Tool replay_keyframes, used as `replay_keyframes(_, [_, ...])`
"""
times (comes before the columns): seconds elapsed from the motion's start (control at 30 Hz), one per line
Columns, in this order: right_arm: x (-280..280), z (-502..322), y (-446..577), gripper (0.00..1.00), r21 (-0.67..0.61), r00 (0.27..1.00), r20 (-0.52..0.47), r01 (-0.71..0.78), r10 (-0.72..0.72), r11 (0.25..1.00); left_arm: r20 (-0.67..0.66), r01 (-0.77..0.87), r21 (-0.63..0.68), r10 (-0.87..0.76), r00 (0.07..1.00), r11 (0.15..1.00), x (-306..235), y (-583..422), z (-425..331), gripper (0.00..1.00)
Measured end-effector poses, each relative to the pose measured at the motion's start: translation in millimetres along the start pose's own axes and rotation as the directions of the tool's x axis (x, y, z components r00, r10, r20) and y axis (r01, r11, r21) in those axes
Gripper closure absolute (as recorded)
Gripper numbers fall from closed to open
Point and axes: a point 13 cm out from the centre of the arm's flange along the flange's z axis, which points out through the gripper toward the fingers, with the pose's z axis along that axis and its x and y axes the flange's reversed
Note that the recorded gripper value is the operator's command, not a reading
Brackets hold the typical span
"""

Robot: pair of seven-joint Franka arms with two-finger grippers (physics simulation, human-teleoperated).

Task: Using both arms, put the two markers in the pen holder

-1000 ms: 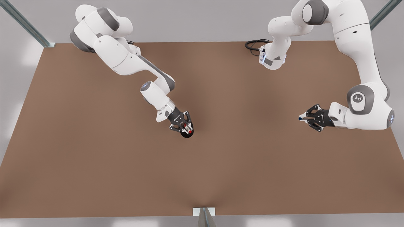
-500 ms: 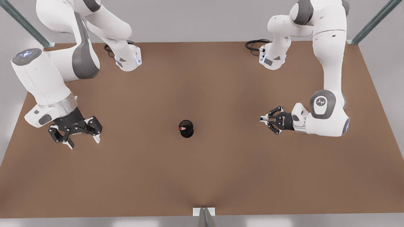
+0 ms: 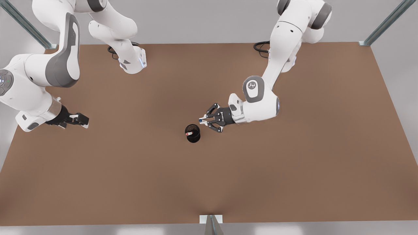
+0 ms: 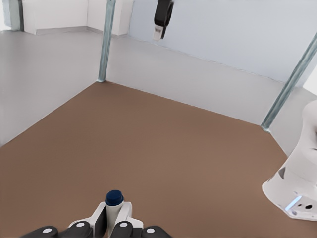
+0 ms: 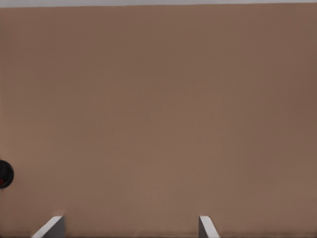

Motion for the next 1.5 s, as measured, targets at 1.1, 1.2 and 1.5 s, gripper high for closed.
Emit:
replay_keyframes(1.1, [6.3,-13.2,30.6,0.0,-0.007,0.996,-0.009,0.091,-0.091,0.996,0.046,0.222,-0.407,-0.223,0.974,0.886,42.5,23.0,96.2,0.79])
replay_keyframes(1.2, [6.9,-13.3,27.8,0.0,-0.008,0.996,-0.01,0.088,-0.088,0.996,0.048,0.229,-0.415,-0.23,0.972,0.88,44.4,25.7,94.5,0.79])
replay_keyframes(1.5, [9.3,-11.8,22.8,0.0,-0.008,0.996,-0.022,0.087,-0.088,0.996,0.026,0.242,-0.429,-0.257,0.966,0.87,70.9,28.0,109.5,0.79])
